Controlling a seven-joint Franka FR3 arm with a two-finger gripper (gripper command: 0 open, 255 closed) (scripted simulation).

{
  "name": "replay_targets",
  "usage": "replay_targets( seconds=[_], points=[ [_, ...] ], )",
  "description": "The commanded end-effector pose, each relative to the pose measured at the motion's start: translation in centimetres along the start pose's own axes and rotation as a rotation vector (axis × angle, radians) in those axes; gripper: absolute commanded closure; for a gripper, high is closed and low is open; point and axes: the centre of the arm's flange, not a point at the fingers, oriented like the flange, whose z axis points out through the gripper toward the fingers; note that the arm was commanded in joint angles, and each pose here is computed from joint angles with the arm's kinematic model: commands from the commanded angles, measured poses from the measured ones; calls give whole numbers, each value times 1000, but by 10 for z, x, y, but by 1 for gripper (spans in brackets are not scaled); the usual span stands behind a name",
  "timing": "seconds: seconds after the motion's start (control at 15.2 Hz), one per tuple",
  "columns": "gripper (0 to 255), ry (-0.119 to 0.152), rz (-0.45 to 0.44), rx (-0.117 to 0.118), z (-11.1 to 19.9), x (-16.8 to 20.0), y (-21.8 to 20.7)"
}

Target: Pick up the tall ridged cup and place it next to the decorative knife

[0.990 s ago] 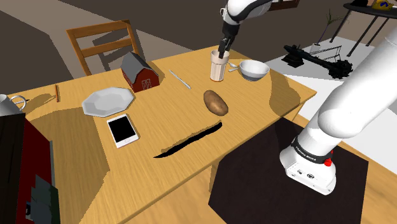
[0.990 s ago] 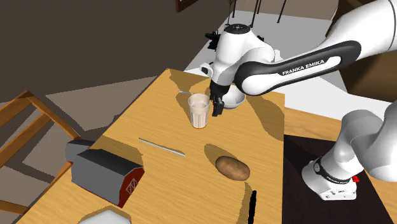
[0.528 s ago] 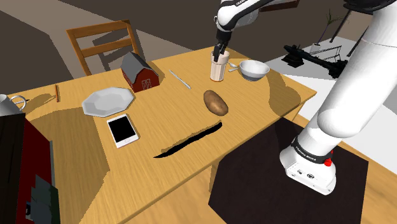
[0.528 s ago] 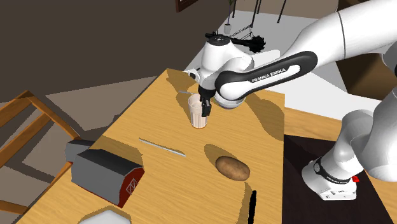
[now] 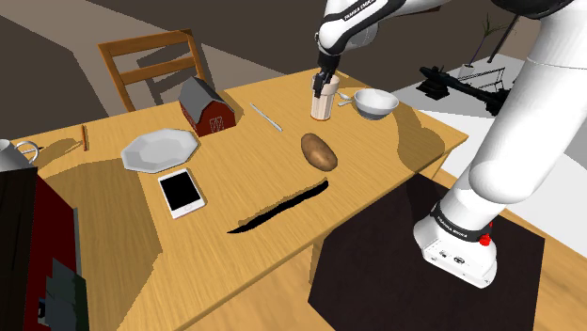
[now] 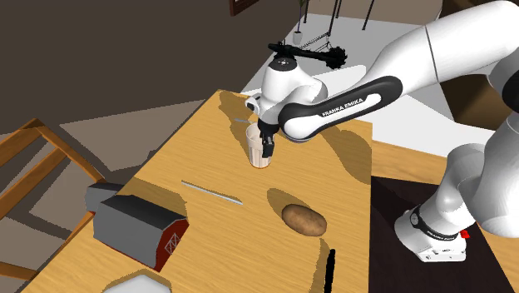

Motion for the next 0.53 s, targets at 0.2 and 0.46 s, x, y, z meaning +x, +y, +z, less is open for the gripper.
replay_targets(
  seconds=[0.2,0.46],
  points=[
    [0,0,0,0,1,0,0],
    [255,0,0,0,1,0,0]
  ],
)
